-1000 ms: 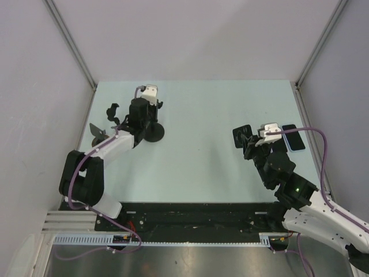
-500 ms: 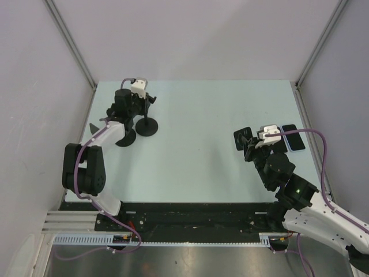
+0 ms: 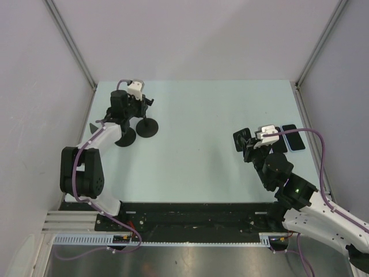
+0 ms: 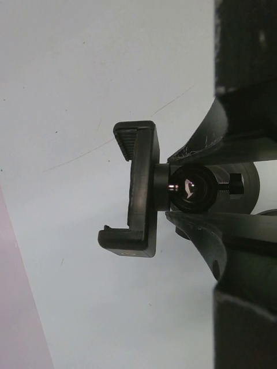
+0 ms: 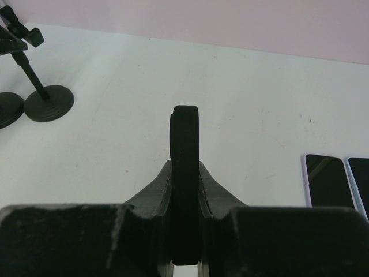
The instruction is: Remove the phone from the phone stand
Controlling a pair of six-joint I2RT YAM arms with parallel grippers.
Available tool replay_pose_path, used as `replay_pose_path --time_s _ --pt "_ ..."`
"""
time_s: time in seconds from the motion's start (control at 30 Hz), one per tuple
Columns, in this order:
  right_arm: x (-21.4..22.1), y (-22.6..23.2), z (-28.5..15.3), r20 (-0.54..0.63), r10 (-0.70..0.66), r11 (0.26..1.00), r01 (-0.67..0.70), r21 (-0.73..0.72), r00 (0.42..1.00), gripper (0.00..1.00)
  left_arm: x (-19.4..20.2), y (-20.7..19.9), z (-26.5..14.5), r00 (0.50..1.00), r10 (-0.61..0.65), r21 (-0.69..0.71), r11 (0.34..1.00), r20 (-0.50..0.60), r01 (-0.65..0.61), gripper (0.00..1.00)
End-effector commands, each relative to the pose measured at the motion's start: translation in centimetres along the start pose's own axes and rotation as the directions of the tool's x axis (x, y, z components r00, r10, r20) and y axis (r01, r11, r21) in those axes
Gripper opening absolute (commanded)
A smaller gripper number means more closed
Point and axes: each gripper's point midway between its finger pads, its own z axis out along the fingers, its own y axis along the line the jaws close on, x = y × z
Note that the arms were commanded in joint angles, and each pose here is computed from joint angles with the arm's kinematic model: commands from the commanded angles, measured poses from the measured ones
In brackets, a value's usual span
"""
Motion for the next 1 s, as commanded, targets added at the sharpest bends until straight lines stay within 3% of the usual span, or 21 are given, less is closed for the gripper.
replay_pose_path --time_s 0.0,0.3,0.47,0.63,0.73,0.97 --pt "-2.8 0.0 -0.4 0.086 0.071 0.997 -0.071 -0.010 0.994 0.00 1.0 0.4 -1.4 0.998 0.048 -0.013 0.999 -0.050 -0.048 0.28" --pt "-2.9 0.2 -0.5 0.087 0.076 0.997 -0.074 -0.019 0.993 0.00 -0.9 0.6 -3.0 0.999 0.039 -0.048 0.998 -0.002 -0.039 0.55" --pt "-3.0 0.5 -0.5 0.090 0.075 0.997 -0.072 -0.030 0.993 0.00 -3.4 0.0 -5.1 0.997 0.006 -0.049 0.999 0.071 -0.002 0.78" --pt "-2.8 1.1 -0.2 0.084 0.079 0.996 -0.075 -0.047 0.993 0.00 -6.7 -1.4 -8.6 0.984 -0.028 -0.052 0.998 0.179 0.037 0.92" --pt "-2.7 1.4 -0.1 0.079 0.093 0.994 -0.089 -0.057 0.992 0.00 -7.7 -3.5 -10.2 0.975 -0.019 -0.041 0.999 0.221 0.029 0.97" --pt "-2.7 2.6 0.3 0.040 0.135 0.988 -0.131 -0.083 0.990 0.00 -9.0 -14.3 -14.1 0.950 0.008 0.151 0.987 0.314 -0.058 1.00"
